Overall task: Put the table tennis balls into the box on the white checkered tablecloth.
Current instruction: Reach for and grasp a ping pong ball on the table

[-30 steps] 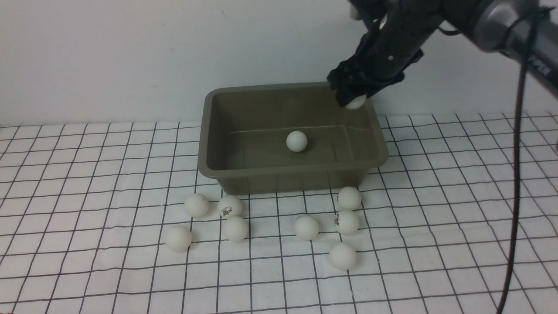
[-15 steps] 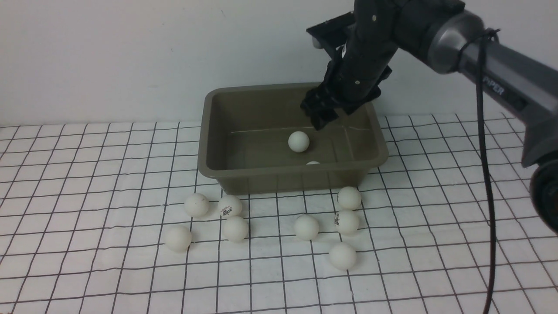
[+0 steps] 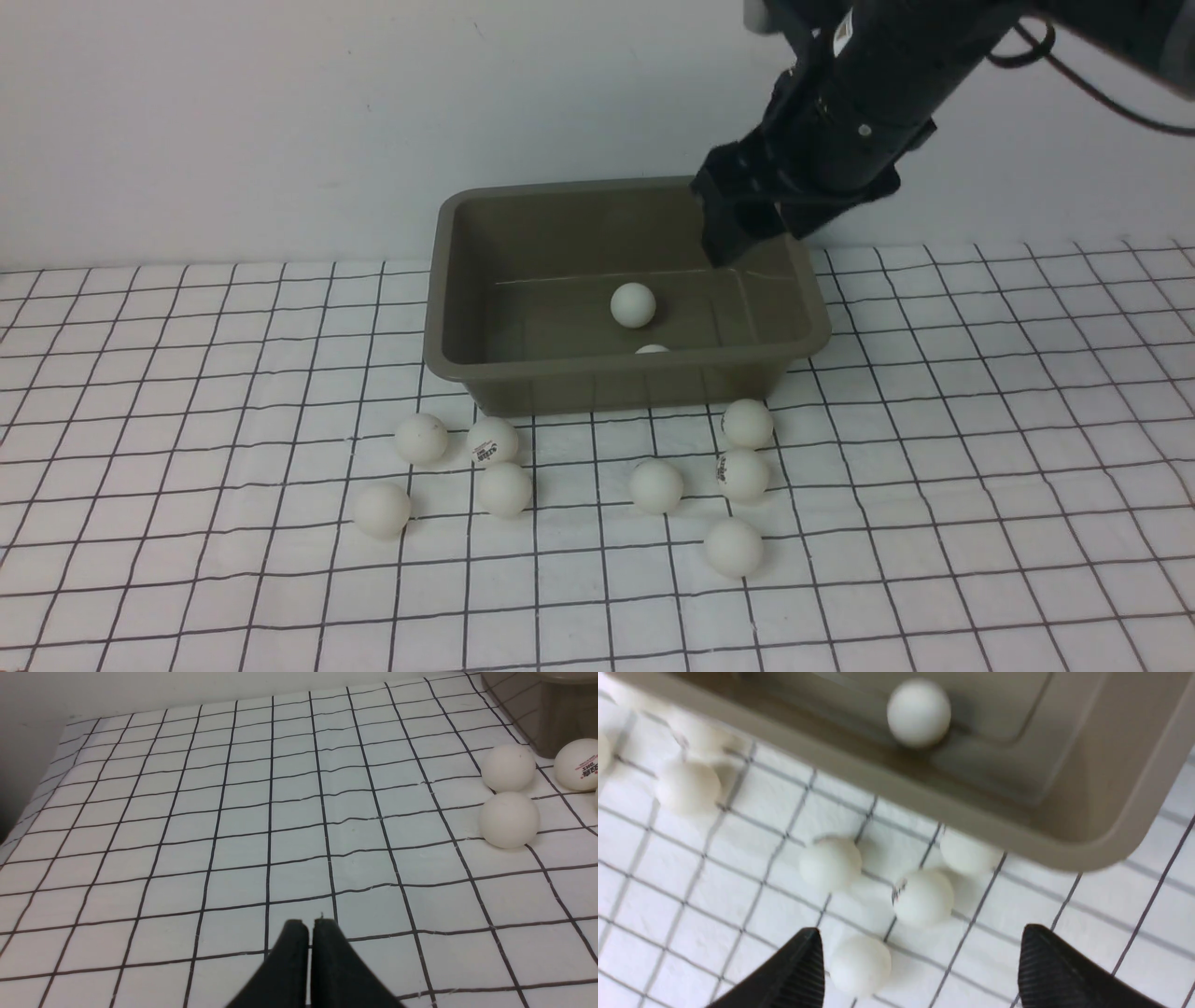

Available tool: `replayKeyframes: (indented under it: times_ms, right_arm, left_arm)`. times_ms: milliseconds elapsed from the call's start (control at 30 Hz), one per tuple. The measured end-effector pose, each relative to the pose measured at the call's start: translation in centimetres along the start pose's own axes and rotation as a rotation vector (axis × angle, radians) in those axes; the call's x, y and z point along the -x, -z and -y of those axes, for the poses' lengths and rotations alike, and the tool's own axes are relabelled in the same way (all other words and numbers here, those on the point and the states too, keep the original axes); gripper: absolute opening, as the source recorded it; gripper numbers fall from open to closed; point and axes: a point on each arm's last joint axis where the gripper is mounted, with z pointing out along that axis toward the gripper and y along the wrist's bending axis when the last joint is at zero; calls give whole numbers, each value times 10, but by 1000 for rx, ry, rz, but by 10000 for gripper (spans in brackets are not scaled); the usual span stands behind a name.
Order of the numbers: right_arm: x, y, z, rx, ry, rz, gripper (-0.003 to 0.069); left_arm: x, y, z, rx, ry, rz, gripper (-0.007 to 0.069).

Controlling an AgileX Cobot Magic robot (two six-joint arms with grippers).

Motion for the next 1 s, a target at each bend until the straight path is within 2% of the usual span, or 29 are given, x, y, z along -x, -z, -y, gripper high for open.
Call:
replayKeyframes:
  times_ms: [200,433,600,800,1000]
  right_arm:
    - [-32,-38,-3,12,-6,-161,501]
    - [-54,-60,-40,40,83,-255,501]
    - [-58,-70,-64,18,108,-203,501]
    - [-68,-83,-58,-56,86,-199,501]
    - [-75,-93,-56,-63,80,-182,501]
  left_arm:
    - [0,0,0,0,0,0,-4]
    - [0,0,0,0,0,0,-4]
    - [0,0,0,0,0,0,-4]
    - [0,0,0,0,0,0,-4]
    - [0,0,0,0,0,0,-4]
